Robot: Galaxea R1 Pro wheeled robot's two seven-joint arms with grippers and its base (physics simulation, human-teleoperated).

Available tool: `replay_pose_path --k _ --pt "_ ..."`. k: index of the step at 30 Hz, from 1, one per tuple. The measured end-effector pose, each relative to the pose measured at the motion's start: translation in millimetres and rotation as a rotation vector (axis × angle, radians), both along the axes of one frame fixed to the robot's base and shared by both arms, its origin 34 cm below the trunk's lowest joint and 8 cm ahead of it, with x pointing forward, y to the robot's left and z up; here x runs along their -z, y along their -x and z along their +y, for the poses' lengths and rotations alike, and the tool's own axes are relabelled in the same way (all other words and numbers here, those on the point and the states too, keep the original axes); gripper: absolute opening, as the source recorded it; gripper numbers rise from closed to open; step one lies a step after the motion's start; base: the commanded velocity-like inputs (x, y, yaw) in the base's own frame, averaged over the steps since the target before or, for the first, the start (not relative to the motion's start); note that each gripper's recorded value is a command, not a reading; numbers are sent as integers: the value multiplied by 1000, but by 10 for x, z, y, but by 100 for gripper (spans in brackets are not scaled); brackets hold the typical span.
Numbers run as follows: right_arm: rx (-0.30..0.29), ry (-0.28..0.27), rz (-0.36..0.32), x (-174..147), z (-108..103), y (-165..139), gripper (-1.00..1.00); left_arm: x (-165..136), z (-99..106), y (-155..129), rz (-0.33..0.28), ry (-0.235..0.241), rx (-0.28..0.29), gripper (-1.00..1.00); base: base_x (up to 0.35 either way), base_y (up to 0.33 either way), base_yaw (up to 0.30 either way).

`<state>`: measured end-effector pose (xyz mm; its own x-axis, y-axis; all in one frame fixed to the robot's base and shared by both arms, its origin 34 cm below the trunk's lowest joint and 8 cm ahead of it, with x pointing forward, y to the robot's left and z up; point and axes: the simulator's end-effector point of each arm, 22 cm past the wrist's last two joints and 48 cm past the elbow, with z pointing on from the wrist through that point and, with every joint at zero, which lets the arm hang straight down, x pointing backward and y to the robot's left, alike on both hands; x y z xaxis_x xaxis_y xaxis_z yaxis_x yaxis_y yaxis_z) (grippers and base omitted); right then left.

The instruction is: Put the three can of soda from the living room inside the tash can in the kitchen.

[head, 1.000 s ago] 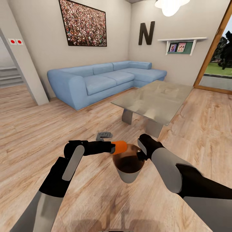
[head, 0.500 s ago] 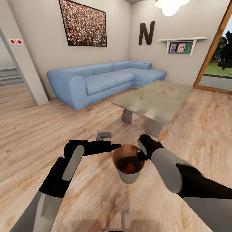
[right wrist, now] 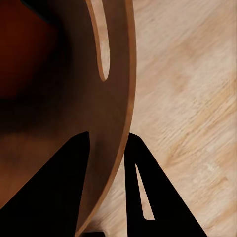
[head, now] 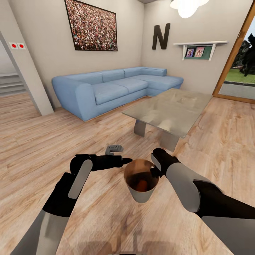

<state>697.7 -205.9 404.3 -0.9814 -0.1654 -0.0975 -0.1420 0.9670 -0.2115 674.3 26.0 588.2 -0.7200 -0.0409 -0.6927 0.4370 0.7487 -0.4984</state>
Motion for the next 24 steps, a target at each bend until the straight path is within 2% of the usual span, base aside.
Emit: replay_pose_path --k 11,16,19,24 --pt "4 1 -12 -34 -9 -39 -100 4 60 -20 -2 -5 -11 100 0 0 0" --pt "4 3 -15 -47 -17 -52 -100 46 260 -63 -9 -35 -30 100 0 0 0" --pt "11 -3 -17 -47 -28 -58 -100 118 529 -112 -14 -83 -55 100 0 0 0" --pt "37 8 -19 -45 -222 -72 -100 172 787 -154 -20 -131 -81 100 0 0 0"
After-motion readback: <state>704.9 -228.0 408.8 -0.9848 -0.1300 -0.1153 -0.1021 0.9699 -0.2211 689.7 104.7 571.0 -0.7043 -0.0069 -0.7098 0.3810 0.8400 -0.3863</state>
